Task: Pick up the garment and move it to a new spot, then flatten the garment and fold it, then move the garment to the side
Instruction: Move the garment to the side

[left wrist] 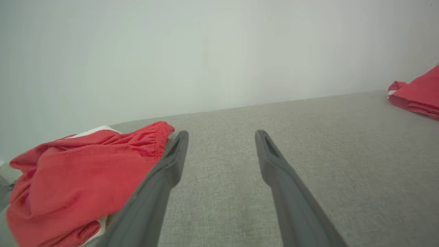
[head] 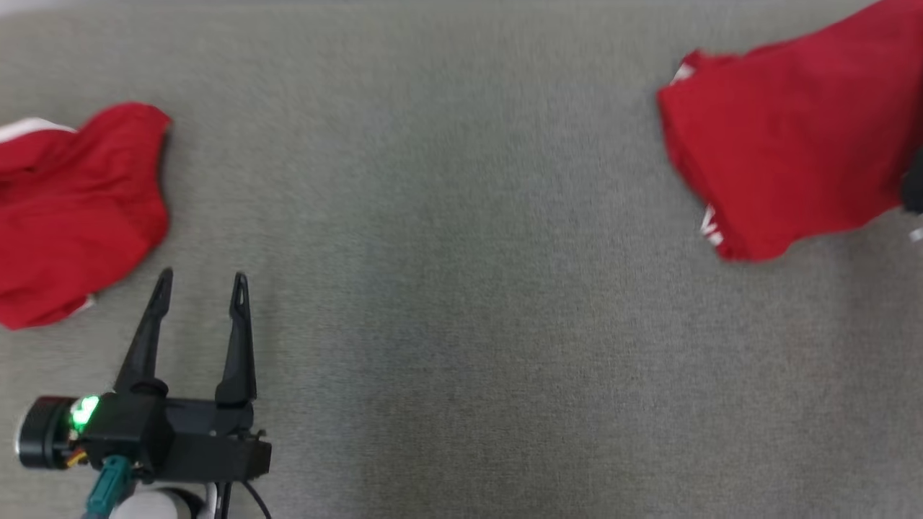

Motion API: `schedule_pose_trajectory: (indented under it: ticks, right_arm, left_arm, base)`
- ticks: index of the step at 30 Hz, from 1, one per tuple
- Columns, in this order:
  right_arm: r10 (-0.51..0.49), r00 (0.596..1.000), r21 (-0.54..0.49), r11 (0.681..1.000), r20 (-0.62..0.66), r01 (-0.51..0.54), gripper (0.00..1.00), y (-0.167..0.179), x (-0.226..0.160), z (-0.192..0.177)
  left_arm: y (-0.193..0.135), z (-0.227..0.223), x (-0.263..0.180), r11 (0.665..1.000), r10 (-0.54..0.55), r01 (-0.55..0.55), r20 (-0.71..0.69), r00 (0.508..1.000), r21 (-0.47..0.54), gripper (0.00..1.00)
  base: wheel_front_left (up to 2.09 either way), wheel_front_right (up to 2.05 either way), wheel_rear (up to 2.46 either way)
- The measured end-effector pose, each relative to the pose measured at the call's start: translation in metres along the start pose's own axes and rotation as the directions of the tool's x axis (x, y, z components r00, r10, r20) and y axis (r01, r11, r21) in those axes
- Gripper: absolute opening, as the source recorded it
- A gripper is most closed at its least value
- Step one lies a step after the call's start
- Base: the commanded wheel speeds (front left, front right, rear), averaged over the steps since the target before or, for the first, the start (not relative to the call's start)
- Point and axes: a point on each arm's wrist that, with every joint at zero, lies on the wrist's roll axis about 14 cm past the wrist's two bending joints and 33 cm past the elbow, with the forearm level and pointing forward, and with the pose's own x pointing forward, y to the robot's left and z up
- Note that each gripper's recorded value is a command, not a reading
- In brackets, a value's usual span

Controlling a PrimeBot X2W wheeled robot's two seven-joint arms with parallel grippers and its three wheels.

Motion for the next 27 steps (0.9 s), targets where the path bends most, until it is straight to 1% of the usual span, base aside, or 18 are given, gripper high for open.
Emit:
schedule_pose_trajectory:
  ticks: [7,11,14,19,23,24,25,27]
  right_arm:
    - [-0.094,0.994,-0.074,0.993,-0.058,0.090,0.00,-0.050,0.017,-0.021]
    - [-0.158,0.983,-0.135,0.980,-0.095,0.145,0.00,-0.083,0.021,-0.030]
    - [-0.199,0.972,-0.167,0.970,-0.123,0.177,0.00,-0.100,0.025,-0.035]
    - [-0.257,0.953,-0.234,0.948,-0.159,0.217,0.00,-0.124,0.031,-0.040]
    - [-0.266,0.949,-0.249,0.943,-0.169,0.220,0.00,-0.124,0.040,-0.044]
    - [-0.269,0.946,-0.246,0.944,-0.183,0.221,0.34,-0.124,0.041,-0.048]
    - [-0.269,0.943,-0.250,0.944,-0.197,0.217,1.00,-0.122,0.042,-0.052]
    - [-0.267,0.944,-0.260,0.942,-0.195,0.213,1.00,-0.120,0.043,-0.052]
  left_arm:
    - [-0.015,-0.009,0.030,0.998,-0.061,0.060,0.029,0.998,0.022,1.00]
    - [-0.022,-0.017,0.040,0.996,-0.083,0.083,0.032,0.996,0.023,1.00]
    - [-0.021,-0.023,0.046,0.996,-0.084,0.083,0.036,0.996,0.032,1.00]
    - [-0.025,-0.031,0.054,0.995,-0.092,0.090,0.039,0.995,0.031,1.00]
    - [-0.024,-0.038,0.056,0.995,-0.089,0.088,0.028,0.996,0.037,1.00]
    - [-0.024,-0.040,0.056,0.996,-0.088,0.087,0.025,0.996,0.037,1.00]
    - [-0.023,-0.041,0.056,0.996,-0.086,0.085,0.022,0.996,0.037,1.00]
    - [-0.023,-0.042,0.057,0.996,-0.083,0.082,0.019,0.996,0.038,1.00]
  base:
    - [0.00,0.00,0.00]
    - [0.00,0.00,0.00]
    - [0.00,0.00,0.00]
    - [0.00,0.00,0.00]
    - [0.00,0.00,0.00]
    - [0.00,0.00,0.00]
    - [0.00,0.00,0.00]
    - [0.00,0.00,0.00]
